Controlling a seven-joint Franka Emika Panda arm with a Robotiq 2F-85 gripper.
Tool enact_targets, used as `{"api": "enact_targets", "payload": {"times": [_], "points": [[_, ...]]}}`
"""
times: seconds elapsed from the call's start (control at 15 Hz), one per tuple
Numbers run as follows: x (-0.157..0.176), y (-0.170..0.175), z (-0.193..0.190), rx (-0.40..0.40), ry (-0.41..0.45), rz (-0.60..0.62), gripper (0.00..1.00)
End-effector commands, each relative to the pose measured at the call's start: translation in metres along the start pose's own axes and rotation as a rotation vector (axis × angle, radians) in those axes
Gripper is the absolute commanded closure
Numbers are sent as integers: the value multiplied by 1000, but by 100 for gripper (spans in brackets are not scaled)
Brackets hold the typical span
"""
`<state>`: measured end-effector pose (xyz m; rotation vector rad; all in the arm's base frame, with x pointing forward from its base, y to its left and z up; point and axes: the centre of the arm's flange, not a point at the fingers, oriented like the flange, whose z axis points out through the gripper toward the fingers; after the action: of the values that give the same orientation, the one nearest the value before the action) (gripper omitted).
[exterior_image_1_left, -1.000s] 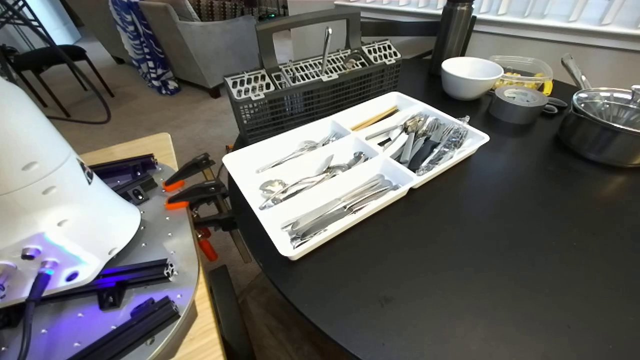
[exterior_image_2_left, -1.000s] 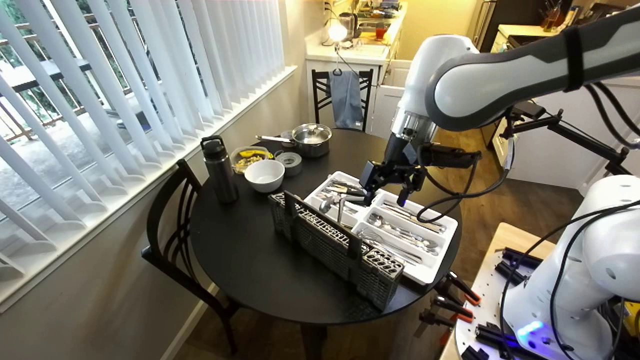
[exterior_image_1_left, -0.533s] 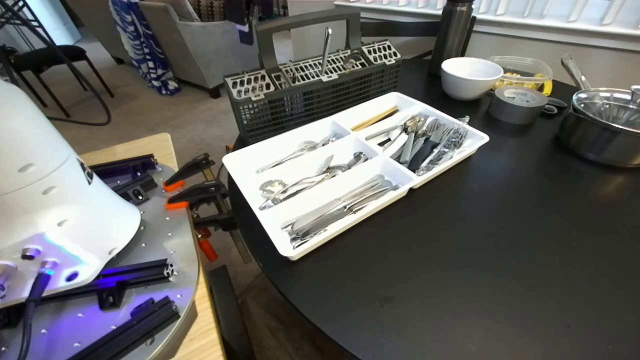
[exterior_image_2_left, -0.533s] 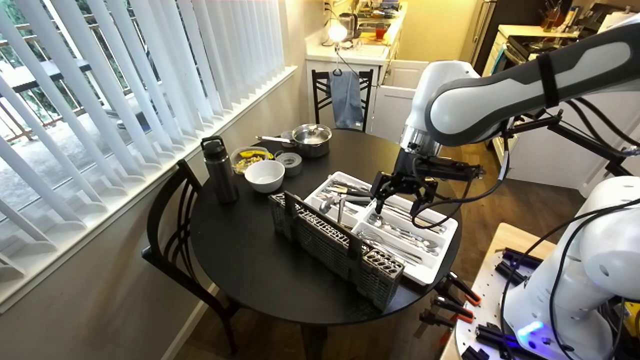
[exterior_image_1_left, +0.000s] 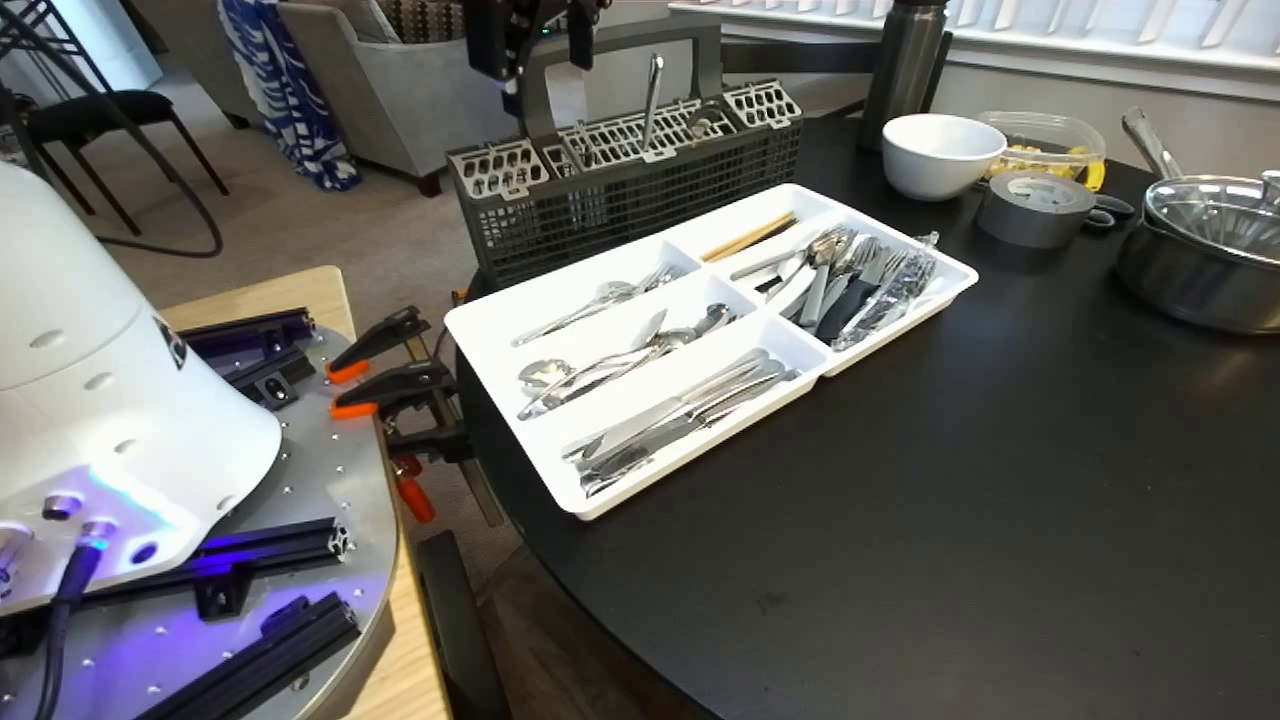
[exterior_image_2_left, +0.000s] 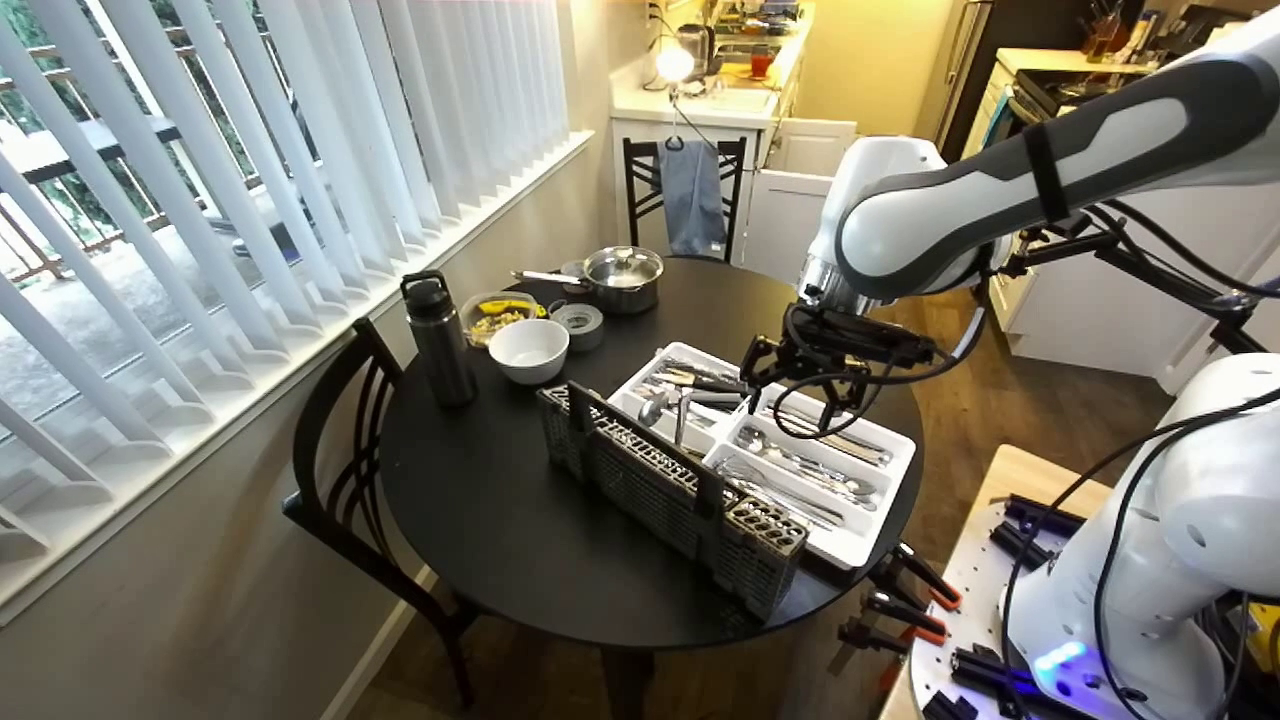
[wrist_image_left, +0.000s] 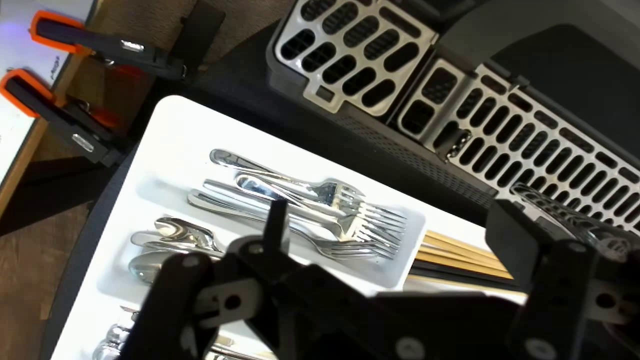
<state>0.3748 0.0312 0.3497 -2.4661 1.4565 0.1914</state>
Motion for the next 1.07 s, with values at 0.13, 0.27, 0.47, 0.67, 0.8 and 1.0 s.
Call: {"api": "enact_targets", "payload": {"times": [0.13, 0.27, 0.47, 0.67, 0.8, 1.0], "points": [[-1, -1, -1, 2, 1, -3, 0], [-4, -4, -1, 16, -18, 60, 0], [-16, -18, 7, 44, -48, 253, 0], [-28, -26, 14, 66, -79, 412, 0], [-31, -34, 21, 77, -89, 516, 0], [-29, -36, 35, 69, -70, 673, 0]]}}
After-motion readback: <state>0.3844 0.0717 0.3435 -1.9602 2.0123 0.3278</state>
